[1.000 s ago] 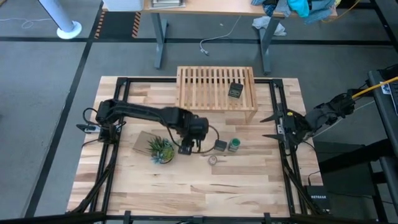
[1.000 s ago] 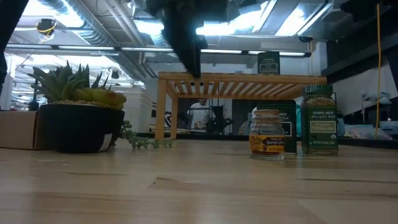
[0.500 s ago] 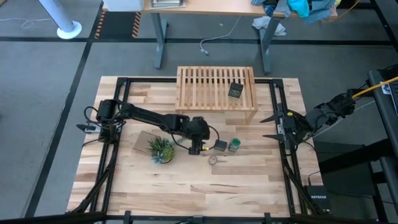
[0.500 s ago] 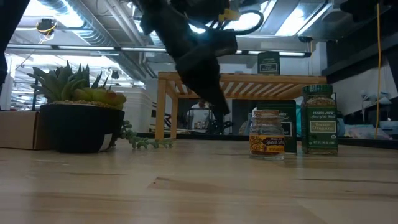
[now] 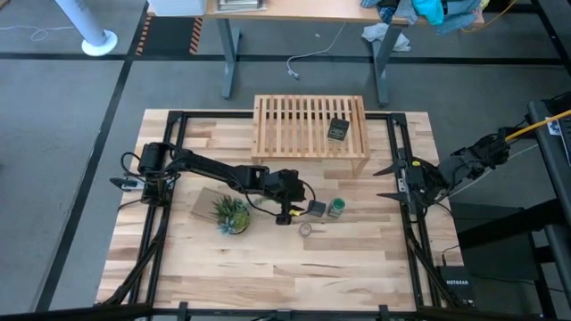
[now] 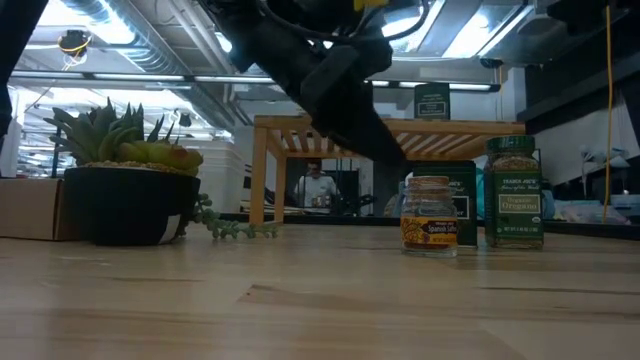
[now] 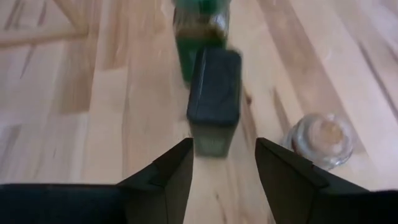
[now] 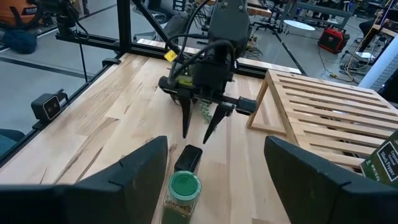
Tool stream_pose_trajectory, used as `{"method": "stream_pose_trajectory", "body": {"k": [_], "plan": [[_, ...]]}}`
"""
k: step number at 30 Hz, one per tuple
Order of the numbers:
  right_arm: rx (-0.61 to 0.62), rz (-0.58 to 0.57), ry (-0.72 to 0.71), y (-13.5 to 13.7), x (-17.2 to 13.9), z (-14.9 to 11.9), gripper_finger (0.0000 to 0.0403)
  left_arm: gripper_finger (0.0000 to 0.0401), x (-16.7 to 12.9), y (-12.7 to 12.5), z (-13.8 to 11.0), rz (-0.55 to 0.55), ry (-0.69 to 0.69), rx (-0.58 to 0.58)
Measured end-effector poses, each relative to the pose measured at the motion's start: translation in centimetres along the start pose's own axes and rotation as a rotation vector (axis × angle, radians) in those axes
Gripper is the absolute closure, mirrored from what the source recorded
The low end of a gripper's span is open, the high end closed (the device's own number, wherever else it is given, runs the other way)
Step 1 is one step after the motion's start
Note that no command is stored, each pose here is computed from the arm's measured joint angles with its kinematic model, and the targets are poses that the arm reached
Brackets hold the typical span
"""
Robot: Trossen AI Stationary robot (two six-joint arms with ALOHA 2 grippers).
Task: Shelf spices
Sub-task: Put the green seasoning can on the shelf
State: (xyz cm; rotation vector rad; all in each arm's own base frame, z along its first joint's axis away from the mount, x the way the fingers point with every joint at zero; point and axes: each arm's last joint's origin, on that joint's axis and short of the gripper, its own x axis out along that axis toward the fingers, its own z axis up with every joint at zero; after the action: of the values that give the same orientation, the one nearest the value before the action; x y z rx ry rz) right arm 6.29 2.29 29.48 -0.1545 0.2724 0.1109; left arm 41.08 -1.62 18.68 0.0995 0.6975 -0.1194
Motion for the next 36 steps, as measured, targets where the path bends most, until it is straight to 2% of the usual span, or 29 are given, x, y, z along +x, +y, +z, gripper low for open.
{"method": "stream_pose_trajectory", "body": {"k": [11,19,25,36], "plan": [[-0.001,0.000,0.001,0.0,0.0,0.0,0.0130,0.0236,2.7,0.0,-1.2,-0.009,-0.026,0.002],[0.000,0.000,0.000,0.0,0.0,0.0,0.0130,0.0236,3.2,0.4,-0.9,-0.035,-0.096,0.002],[0.000,0.000,0.000,0.0,0.0,0.0,0.0130,0.0236,3.4,0.4,-1.0,-0.043,-0.095,0.003],[0.000,0.000,0.000,0.0,0.0,0.0,0.0130,0.0236,3.3,1.7,-1.2,0.010,-0.088,0.029]]}}
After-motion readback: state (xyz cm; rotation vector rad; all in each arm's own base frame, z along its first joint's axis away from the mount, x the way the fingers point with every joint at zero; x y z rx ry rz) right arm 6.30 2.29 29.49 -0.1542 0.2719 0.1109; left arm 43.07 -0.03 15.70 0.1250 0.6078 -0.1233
